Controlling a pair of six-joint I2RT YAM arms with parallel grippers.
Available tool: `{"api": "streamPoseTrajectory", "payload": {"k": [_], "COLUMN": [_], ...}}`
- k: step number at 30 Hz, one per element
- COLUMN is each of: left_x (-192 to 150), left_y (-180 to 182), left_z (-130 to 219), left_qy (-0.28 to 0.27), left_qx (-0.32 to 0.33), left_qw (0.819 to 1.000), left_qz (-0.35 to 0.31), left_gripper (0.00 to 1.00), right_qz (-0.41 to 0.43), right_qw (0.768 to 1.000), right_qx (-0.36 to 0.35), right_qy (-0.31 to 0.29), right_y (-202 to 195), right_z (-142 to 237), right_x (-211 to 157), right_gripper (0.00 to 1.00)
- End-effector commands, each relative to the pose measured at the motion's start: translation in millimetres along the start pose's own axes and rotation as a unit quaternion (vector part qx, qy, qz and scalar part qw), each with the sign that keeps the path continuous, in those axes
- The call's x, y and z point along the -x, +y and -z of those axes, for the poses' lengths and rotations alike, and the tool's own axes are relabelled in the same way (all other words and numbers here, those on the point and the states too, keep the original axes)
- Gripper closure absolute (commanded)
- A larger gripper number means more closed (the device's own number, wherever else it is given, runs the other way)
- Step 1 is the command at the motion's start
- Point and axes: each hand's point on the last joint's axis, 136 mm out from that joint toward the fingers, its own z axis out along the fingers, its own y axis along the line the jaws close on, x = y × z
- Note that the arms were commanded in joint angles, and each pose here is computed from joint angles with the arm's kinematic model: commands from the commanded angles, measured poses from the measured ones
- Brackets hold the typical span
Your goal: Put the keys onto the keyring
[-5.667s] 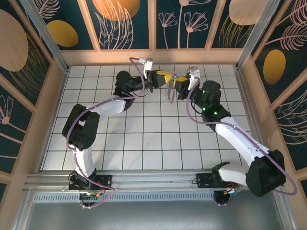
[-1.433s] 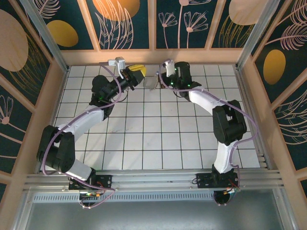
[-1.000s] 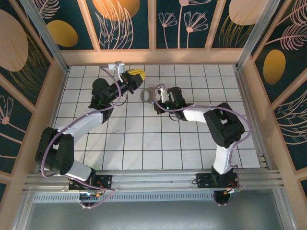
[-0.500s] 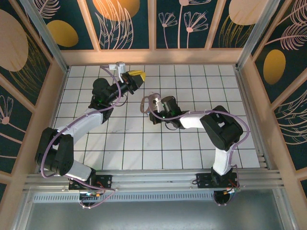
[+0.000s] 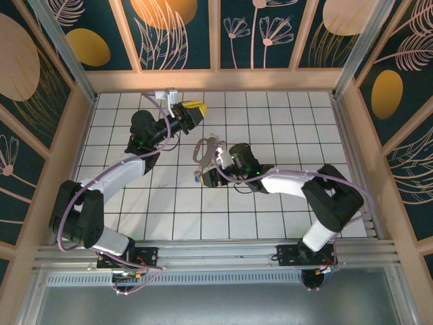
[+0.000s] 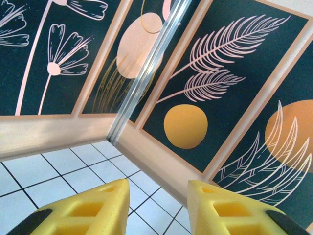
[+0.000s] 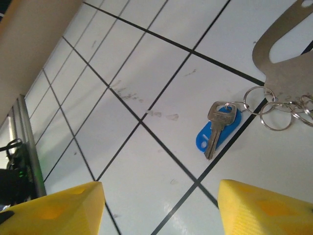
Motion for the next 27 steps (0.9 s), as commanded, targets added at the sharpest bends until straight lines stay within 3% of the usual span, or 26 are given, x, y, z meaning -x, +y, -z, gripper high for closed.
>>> {"api": "streamPoseTrajectory", "payload": {"k": [1, 3, 5, 11, 17, 22, 27], "left_x": [10.3, 12.0, 13.6, 18.2, 17.6, 17.1, 11.7], "left_y": [-15.6, -16.4, -16.4, -5.8, 13.7, 31.2, 52.2], "left_z": [9.3, 13.6, 19.2, 39.2, 65.2, 96.8, 124.9], "left_qy": [-0.013, -0.017, -0.023, -0.045, -0.072, -0.118, -0.129], "left_qx": [-0.018, -0.009, 0.005, 0.074, 0.156, 0.228, 0.306], "left_qw": [1.0, 1.0, 0.999, 0.995, 0.979, 0.952, 0.916], "left_qz": [-0.012, -0.016, -0.023, -0.054, -0.106, -0.166, -0.223], "left_gripper": [0.61, 0.45, 0.01, 0.01, 0.01, 0.01, 0.01], "right_qz": [0.014, 0.019, 0.023, 0.021, -0.005, -0.025, -0.049], "right_qw": [0.999, 0.998, 0.994, 0.975, 0.92, 0.869, 0.82], "right_qx": [-0.018, -0.038, -0.067, -0.149, -0.277, -0.353, -0.403], "right_qy": [-0.026, -0.048, -0.079, -0.162, -0.277, -0.346, -0.403], "right_y": [3.1, -1.4, -9.2, -37.6, -84.3, -112.1, -141.9], "right_z": [27.3, 44.0, 64.1, 127.7, 205.0, 253.1, 286.2], "right_x": [11.7, 22.1, 35.9, 70.2, 106.1, 126.0, 131.5], "right_gripper": [0.33, 0.3, 0.23, 0.15, 0.08, 0.05, 0.01]}}
